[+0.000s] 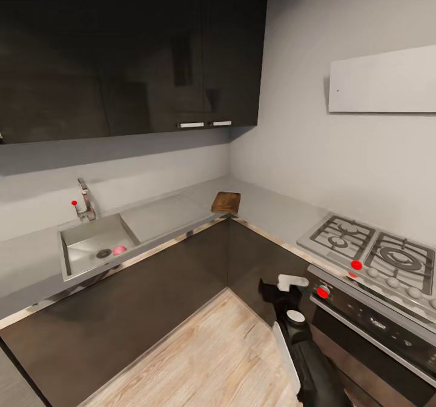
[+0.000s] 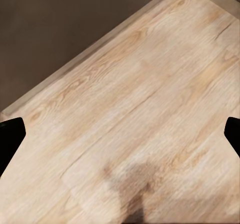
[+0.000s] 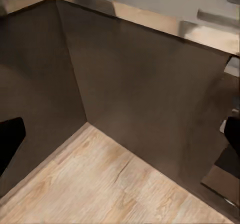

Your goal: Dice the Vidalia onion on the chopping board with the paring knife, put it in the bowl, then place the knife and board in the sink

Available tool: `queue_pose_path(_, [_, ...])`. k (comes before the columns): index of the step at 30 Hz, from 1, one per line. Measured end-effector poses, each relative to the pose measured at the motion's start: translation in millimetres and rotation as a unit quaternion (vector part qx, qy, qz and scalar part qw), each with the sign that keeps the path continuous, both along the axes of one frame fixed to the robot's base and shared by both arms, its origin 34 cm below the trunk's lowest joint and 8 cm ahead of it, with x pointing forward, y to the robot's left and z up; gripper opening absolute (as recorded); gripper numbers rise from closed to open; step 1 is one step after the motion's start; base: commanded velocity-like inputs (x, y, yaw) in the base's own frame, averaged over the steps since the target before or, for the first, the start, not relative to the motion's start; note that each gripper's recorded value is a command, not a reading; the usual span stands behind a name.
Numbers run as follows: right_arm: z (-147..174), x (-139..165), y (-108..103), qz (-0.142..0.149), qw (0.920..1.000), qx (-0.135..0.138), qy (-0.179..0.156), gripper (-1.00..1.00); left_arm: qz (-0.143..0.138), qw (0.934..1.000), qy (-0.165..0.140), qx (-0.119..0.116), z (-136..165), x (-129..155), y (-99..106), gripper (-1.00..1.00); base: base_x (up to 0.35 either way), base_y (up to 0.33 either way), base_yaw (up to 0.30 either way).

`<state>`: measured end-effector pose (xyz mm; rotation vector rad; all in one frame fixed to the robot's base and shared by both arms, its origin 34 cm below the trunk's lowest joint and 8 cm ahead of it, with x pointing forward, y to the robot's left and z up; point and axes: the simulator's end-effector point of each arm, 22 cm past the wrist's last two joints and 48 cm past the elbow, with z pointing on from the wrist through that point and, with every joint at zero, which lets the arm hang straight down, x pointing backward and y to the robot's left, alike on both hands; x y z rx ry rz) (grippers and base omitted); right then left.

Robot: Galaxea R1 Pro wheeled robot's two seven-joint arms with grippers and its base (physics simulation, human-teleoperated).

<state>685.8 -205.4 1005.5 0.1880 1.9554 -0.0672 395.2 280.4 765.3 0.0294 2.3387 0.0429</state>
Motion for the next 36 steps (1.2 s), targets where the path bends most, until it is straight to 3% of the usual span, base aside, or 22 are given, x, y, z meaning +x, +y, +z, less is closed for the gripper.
queue_pose_path(6, [35.9, 28.2, 0.6, 0.003, 0.9999, -0.005, -0.011, 1.00, 0.002, 1.0000, 0.004, 0.001, -2.0, -2.2, 0.4, 1.00, 0.320, 0.000, 0.000])
queue_pose_path(24, [61.1, 33.9, -2.5, -0.001, 0.9994, -0.005, -0.033, 1.00, 0.009, 0.9993, 0.037, 0.000, -23.5, -24.8, 0.8, 1.00, 0.347, 0.000, 0.000])
queue_pose_path(30, [86.3, 35.1, -5.0, -0.003, 0.9985, -0.003, -0.055, 1.00, 0.026, 0.9981, 0.054, -0.015, -33.5, -36.4, 1.6, 1.00, 0.348, 0.000, 0.000])
queue_pose_path(36, [91.8, 34.4, -5.7, -0.003, 0.9985, -0.002, -0.054, 1.00, 0.041, 0.9971, 0.057, -0.029, -35.4, -38.4, 1.8, 1.00, 0.252, 0.000, 0.014])
